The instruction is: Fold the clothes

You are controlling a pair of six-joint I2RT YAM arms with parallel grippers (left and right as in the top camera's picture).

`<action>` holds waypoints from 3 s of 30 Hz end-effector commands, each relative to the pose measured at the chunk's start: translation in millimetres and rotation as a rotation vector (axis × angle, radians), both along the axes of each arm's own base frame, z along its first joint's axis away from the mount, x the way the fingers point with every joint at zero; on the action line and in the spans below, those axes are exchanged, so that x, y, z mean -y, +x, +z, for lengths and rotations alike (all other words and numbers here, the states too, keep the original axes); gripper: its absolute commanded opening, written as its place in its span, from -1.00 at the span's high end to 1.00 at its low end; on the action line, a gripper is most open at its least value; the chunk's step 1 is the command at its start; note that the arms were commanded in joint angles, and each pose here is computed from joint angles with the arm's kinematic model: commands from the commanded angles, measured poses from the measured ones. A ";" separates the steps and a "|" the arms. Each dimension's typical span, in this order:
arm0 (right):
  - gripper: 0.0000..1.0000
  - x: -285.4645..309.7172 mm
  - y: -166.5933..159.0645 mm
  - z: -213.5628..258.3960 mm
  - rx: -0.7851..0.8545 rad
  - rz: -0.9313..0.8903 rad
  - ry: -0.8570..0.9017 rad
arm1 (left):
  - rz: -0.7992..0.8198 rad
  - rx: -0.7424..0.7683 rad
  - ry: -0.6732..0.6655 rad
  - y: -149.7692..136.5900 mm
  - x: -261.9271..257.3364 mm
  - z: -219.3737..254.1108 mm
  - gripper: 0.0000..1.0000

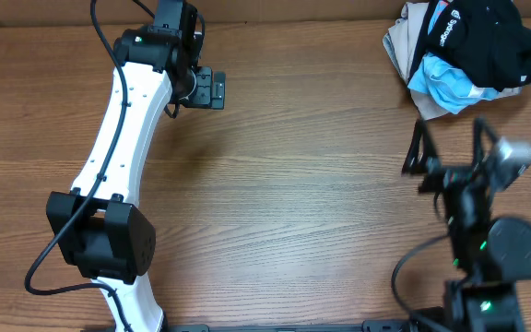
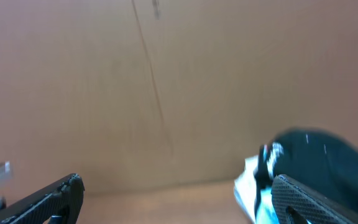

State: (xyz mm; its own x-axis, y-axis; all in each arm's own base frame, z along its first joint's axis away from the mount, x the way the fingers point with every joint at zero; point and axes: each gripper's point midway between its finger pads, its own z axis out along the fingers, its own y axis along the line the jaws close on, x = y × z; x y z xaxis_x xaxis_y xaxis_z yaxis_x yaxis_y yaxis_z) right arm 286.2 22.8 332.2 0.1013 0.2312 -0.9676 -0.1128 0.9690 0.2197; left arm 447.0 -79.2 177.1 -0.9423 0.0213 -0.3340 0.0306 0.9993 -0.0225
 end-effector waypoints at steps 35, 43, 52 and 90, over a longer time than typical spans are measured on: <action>-1.00 -6.2 -41.2 -163.0 -0.151 0.035 -0.001 | 0.008 -0.012 0.006 0.8 -2.5 -5.4 -1.00; -1.00 -6.1 -41.2 -163.0 -0.151 0.034 -0.001 | 0.008 -0.012 0.006 0.8 -2.5 -5.4 -1.00; -1.00 -6.1 -41.2 -163.0 -0.151 0.034 -0.001 | 0.008 -0.012 0.006 0.7 -2.3 -5.5 -1.00; -1.00 -6.1 -41.2 -163.0 -0.151 0.034 -0.001 | 0.073 1.048 -0.116 -143.5 -76.0 80.4 -1.00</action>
